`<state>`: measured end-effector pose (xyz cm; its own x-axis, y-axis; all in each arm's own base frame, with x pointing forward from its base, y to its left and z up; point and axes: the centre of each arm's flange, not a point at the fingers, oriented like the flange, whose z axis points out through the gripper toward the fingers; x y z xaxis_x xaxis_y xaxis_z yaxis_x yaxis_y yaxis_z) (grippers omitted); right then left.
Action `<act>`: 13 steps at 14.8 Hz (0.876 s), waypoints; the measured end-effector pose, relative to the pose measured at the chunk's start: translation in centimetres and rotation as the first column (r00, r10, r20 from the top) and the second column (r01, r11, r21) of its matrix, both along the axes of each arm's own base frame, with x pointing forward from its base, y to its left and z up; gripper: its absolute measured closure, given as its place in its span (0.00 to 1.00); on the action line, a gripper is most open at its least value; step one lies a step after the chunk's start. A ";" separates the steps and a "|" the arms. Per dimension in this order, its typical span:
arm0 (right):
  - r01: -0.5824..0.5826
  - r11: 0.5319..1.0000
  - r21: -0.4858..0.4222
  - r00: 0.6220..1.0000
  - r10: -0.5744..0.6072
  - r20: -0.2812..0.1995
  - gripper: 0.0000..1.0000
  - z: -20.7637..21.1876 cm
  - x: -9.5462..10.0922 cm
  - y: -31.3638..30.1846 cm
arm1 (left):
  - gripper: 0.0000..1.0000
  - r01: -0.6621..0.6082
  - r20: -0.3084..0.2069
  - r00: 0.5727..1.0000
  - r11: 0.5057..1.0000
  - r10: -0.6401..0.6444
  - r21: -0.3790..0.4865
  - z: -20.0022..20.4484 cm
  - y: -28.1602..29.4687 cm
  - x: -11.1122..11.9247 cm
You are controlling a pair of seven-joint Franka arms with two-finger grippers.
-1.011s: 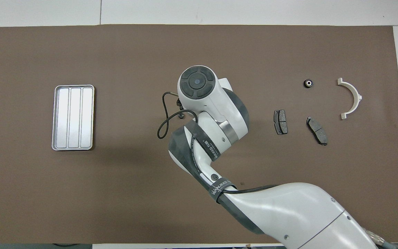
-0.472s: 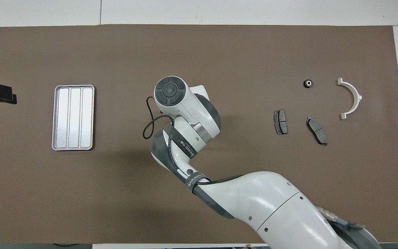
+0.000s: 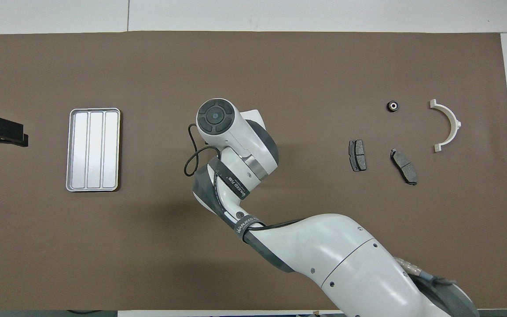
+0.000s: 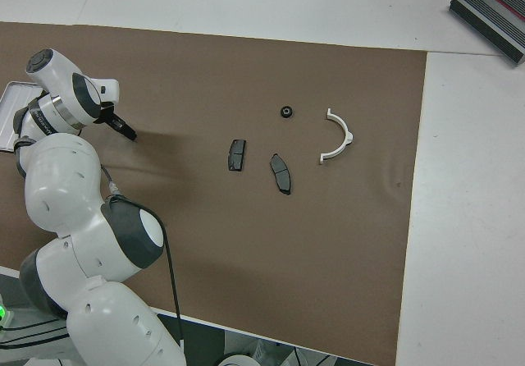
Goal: Place bearing gear from tray to pile
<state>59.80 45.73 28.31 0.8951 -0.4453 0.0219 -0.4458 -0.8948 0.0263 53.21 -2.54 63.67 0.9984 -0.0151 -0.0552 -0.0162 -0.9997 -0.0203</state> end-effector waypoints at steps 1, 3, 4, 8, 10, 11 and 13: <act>0.000 1.000 0.003 1.000 0.000 0.004 0.40 0.2 0.1 0.1 | 0.00 0.007 -0.001 1.000 1.000 -0.007 -0.001 0.1 -0.4 -0.1; 0.000 1.000 0.008 1.000 0.000 0.010 0.60 0.6 0.2 0.2 | 0.00 0.022 0.000 1.000 1.000 -0.022 -0.002 0.1 -1.2 -0.2; 0.000 1.000 0.008 1.000 0.000 0.011 0.68 0.6 0.2 0.2 | 0.00 0.027 0.000 1.000 1.000 -0.027 -0.006 0.1 -1.5 -0.2; 0.009 1.000 0.011 1.000 -0.009 0.013 0.76 0.6 0.2 0.3 | 0.00 0.019 -0.001 1.000 1.000 -0.019 -0.010 0.1 -1.1 -0.2; 0.011 1.000 0.009 1.000 -0.011 0.014 0.76 0.6 0.2 0.2 | 0.00 0.014 -0.002 1.000 1.000 -0.014 -0.010 0.1 -0.7 -0.2; 0.013 1.000 -0.002 1.000 -0.013 0.014 0.76 0.7 0.4 -0.1 | 0.00 0.010 -0.002 1.000 1.000 -0.010 -0.011 0.1 -0.4 -0.2; -0.012 0.998 -0.061 1.000 0.011 -0.015 0.76 0.9 1.6 -2.7 | 0.00 -0.004 -0.002 1.000 1.000 0.004 -0.011 0.1 0.4 -0.1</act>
